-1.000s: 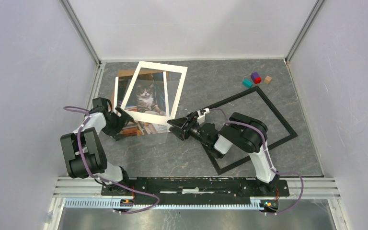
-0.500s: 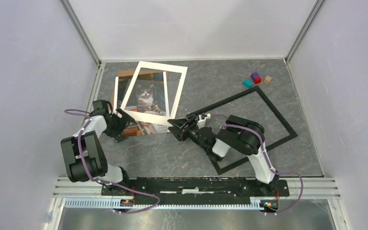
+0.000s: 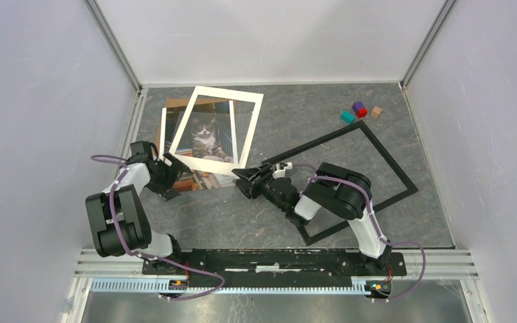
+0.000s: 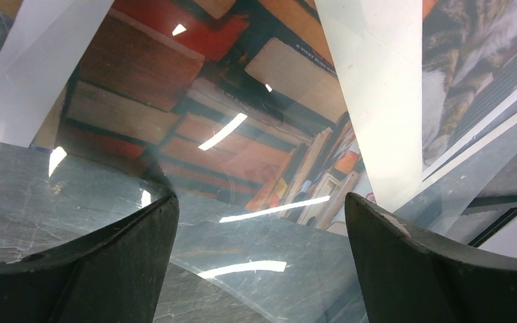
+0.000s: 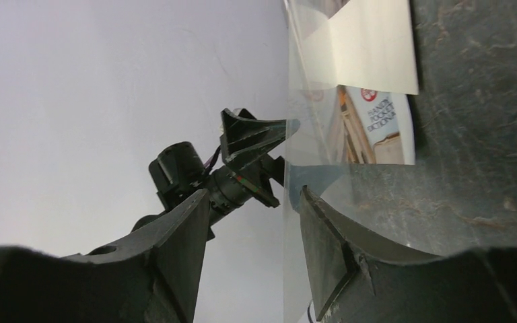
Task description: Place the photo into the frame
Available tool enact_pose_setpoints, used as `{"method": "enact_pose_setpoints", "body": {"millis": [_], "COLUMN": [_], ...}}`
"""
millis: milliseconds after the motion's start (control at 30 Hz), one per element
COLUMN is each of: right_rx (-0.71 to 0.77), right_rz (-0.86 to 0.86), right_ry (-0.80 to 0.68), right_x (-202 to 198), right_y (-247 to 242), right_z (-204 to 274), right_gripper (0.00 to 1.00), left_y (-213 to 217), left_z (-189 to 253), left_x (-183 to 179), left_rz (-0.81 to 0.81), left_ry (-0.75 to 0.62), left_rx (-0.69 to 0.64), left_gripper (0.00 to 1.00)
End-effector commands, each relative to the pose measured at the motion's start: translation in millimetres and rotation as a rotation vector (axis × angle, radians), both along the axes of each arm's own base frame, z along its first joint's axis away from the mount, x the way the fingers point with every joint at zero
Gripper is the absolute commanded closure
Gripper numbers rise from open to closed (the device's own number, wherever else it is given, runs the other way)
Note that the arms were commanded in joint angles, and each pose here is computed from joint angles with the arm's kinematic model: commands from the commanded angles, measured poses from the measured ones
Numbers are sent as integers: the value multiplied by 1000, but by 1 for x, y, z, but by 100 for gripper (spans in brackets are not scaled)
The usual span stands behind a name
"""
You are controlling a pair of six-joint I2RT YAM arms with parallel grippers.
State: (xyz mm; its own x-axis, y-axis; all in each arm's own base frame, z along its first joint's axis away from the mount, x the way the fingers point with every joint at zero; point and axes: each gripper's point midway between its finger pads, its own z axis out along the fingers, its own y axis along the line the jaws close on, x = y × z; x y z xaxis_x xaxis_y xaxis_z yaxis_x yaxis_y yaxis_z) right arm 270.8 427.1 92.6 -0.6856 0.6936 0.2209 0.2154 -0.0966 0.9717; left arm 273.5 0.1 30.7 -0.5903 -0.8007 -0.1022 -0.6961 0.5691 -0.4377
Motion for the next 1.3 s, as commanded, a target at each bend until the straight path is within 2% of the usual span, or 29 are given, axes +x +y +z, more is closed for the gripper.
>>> {"method": "enact_pose_setpoints", "body": {"millis": [0, 100, 300, 433, 500, 567, 667, 767, 833, 1033, 1133, 1267], "right_rx": [-32, -116, -402, -480, -494, -509, -492, -595, -733, -1175, -1230, -1177], "right_rz": [5, 28, 148, 164, 186, 234, 279, 300, 329, 408, 370, 241], "right_ry": [-1, -6, -85, -189, -268, -324, -405, -502, -581, -700, -681, -570], "right_x": [4, 4, 15, 28, 38, 45, 50, 54, 60, 78, 83, 81], "right_y": [7, 8, 23, 20, 23, 29, 34, 28, 23, -46, -100, -160], "right_z": [3, -7, -36, -36, -27, -26, -16, -1, 13, 34, 38, 42], "right_gripper": [44, 45, 49, 57, 59, 64, 98, 100, 100, 100, 100, 100], "left_y": [-9, -10, -6, -3, -2, 0, 4, 5, 1, -35, -72, -122], "left_z": [-6, -6, -2, 4, 7, 9, 17, 41, 68, 164, 204, 238], "left_x": [-14, -13, -12, -9, -8, -8, -5, 3, 12, 31, 36, 40], "left_rz": [16, 15, 1, -13, -21, -35, -61, -128, -181, -316, -405, -546], "left_ry": [50, 46, 28, 4, -11, -26, -62, -138, -223, -497, -615, -702], "left_rx": [-40, -44, -12, 5, 16, 38, 87, 164, 213, 295, 275, 224], "left_gripper": [0, 0, 0, 0, 0, 0, 0, 0, 0, 1, 1, 2]}}
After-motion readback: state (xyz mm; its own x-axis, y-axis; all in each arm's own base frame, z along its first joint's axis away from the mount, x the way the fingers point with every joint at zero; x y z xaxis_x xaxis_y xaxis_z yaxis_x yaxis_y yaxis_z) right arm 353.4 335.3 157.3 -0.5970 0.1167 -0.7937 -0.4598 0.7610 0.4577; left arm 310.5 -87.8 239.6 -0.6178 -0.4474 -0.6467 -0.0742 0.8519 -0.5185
